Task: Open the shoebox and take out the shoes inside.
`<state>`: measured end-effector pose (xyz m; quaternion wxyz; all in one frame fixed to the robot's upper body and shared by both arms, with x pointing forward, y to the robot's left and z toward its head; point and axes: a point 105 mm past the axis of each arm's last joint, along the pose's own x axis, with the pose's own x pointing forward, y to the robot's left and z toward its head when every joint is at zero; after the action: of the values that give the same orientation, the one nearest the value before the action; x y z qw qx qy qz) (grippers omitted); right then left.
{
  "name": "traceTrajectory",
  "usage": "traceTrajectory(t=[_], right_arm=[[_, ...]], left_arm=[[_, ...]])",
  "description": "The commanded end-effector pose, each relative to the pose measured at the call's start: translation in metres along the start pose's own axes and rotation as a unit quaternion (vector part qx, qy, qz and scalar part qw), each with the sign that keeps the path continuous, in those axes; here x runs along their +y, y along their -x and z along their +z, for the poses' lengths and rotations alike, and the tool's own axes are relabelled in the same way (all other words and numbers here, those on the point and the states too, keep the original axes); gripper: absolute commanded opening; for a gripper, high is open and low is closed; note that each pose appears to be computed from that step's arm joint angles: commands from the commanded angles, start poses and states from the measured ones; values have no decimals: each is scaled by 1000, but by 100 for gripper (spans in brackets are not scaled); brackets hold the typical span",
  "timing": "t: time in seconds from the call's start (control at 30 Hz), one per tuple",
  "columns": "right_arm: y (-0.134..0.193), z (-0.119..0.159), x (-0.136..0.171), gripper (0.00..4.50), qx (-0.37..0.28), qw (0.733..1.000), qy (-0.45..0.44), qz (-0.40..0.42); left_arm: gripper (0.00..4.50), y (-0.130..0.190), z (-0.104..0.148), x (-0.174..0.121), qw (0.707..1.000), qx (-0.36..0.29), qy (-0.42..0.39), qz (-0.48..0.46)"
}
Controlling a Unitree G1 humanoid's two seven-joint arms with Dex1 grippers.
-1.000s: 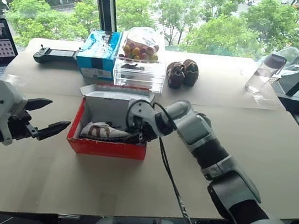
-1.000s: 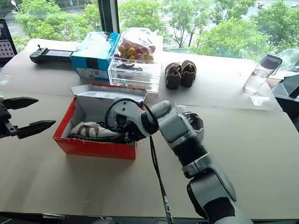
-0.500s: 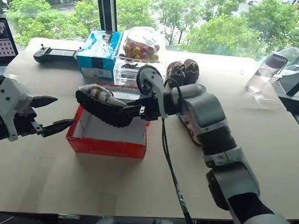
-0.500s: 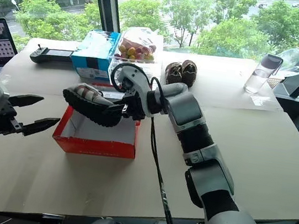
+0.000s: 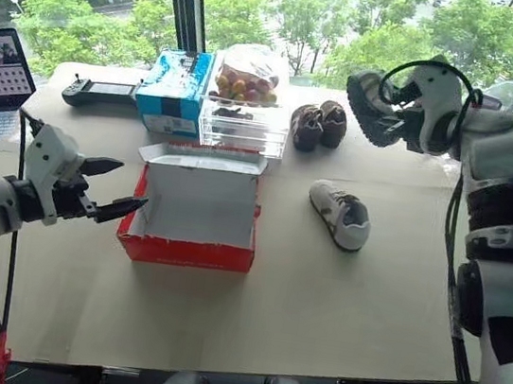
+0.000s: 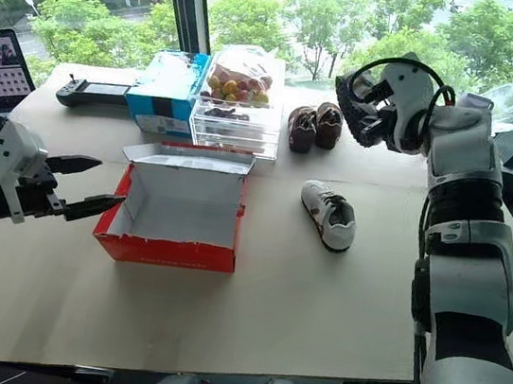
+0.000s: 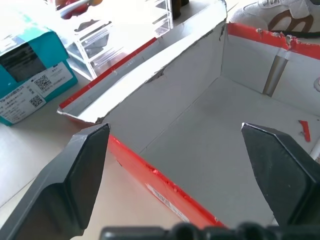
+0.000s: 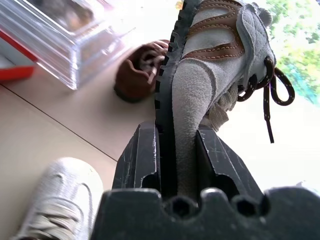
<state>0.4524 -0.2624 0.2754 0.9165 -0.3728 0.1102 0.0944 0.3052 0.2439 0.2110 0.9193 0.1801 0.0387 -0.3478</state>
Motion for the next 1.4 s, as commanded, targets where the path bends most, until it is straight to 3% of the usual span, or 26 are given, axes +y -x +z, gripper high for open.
traceTrajectory(t=[0.03, 0.2, 0.3, 0.43, 0.5, 0.63, 0.8, 0.9, 1.03, 1.1, 1.17, 1.3, 1.4], right_arm=[[-6, -31, 7, 46, 36, 996, 81, -12], [-17, -69, 44, 46, 65, 983, 171, 23], [-21, -78, 74, 46, 46, 984, 154, 72], [-17, -82, 91, 46, 39, 984, 129, 115], [-13, -80, 95, 145, 35, 985, 100, 137], [2, -72, 95, 273, 32, 981, 68, 177], [30, -84, 81, 447, 66, 972, 32, 223], [41, -90, 60, 447, 74, 976, 2, 205], [40, -81, 26, 447, -13, 992, -90, 88], [38, -74, 37, 447, -102, 977, -175, 63], [38, -86, 63, 447, -146, 931, -324, 83], [41, -115, 83, 447, -150, 928, -341, -11], [52, -113, 85, 447, -202, 924, -319, -65]], left_arm=[[450, -2, 8, 3, 1000, -12, -19, -3], [450, -3, 8, 3, 1000, -12, -21, -7], [450, -2, 6, 3, 1000, -9, -21, -6], [450, 1, 4, 2, 1000, -5, -20, -5], [450, 2, 3, 2, 1000, -4, -19, -4], [450, 3, 1, 2, 1000, -2, -16, -2], [450, 4, -2, 6, 1000, -11, 2, 4], [450, 9, -9, 10, 1000, -10, 12, 21], [450, 28, -13, 29, 993, -52, 40, 96], [450, 45, -28, 46, 980, -70, 65, 172], [450, 64, -53, 53, 965, -69, 93, 237], [450, 85, -76, 40, 950, -76, 124, 274], [450, 98, -88, 33, 934, -86, 138, 319]])
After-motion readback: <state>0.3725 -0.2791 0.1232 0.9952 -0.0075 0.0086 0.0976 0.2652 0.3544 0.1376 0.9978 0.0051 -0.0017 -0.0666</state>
